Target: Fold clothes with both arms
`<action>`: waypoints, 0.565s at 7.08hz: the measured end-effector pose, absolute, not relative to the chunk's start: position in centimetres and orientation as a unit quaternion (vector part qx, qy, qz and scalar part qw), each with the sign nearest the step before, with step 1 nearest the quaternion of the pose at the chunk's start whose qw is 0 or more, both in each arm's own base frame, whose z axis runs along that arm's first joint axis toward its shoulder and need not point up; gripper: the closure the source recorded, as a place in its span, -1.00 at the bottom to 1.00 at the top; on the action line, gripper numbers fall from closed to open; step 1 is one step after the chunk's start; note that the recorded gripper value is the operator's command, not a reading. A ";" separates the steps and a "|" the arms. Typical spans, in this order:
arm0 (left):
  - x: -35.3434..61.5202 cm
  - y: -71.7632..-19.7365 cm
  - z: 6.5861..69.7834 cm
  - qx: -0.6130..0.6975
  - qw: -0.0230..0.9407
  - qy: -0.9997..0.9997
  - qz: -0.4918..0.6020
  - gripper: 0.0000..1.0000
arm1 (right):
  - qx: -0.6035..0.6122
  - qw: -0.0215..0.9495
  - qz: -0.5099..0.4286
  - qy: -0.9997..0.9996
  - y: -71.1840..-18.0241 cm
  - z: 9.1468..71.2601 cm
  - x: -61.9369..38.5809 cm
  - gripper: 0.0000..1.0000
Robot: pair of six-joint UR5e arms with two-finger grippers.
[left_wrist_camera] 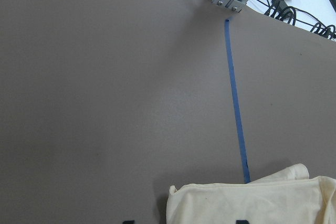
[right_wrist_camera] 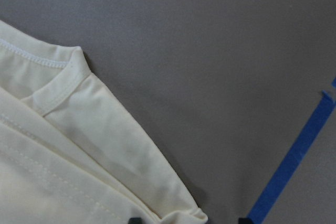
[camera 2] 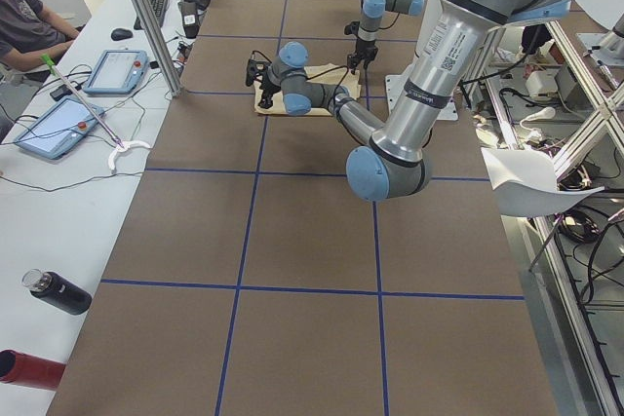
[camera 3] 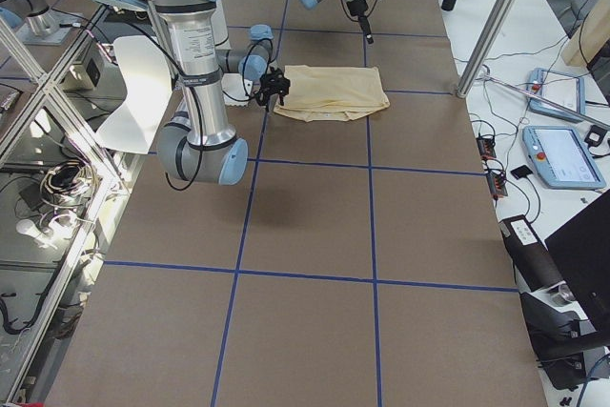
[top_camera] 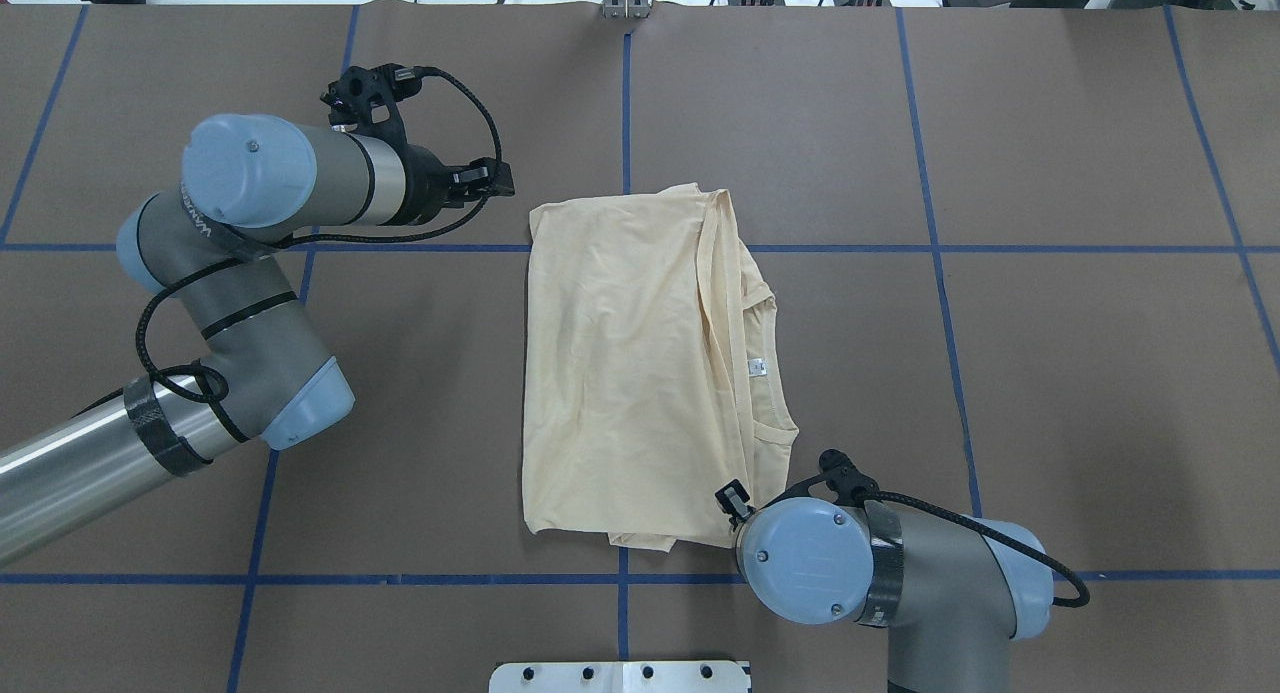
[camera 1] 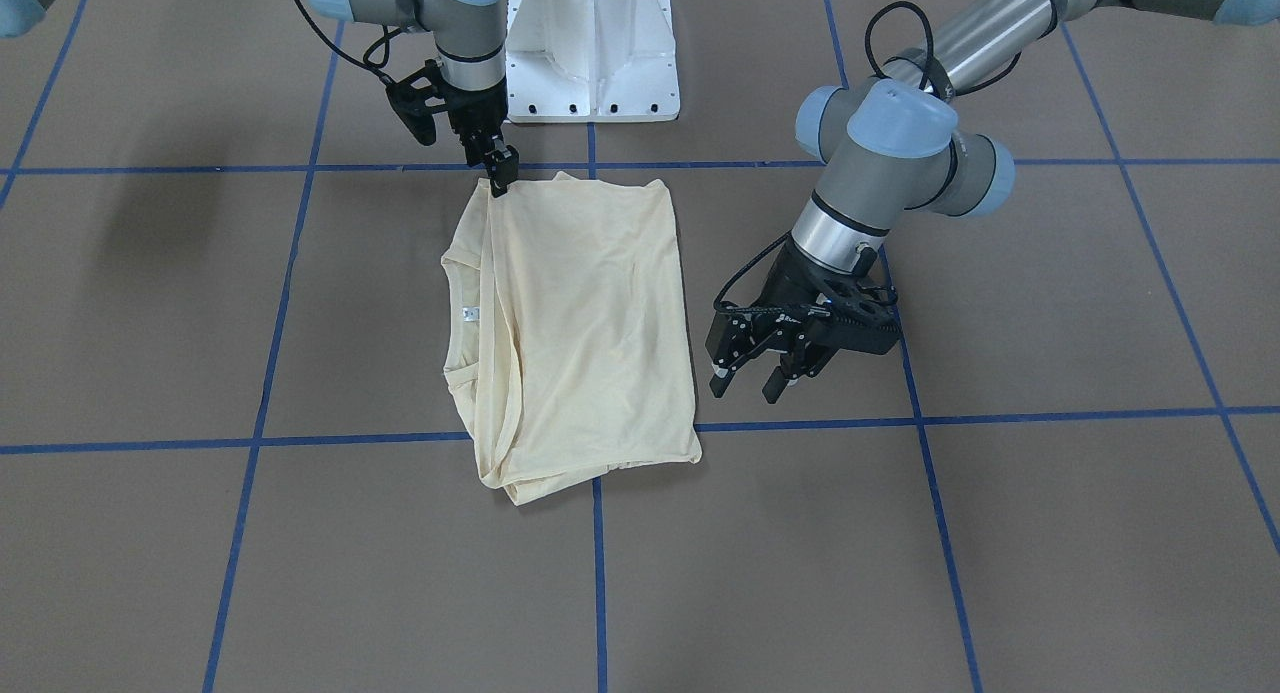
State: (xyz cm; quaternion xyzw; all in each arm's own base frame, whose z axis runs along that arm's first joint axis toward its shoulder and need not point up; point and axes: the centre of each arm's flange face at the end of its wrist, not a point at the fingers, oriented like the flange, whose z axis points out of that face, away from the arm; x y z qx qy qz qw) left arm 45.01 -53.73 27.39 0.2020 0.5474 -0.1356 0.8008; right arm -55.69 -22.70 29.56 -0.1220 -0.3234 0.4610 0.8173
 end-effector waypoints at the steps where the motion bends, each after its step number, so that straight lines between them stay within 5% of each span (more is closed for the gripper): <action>1: 45.0 -53.7 27.4 0.202 0.801 0.547 -0.136 -0.43 | -0.121 0.817 0.462 -0.323 -22.8 29.6 -55.8 0.99; 4: 44.9 -53.7 27.3 0.202 0.800 0.548 -0.136 -0.43 | -0.122 0.813 0.467 -0.327 -23.8 29.2 -55.4 1.00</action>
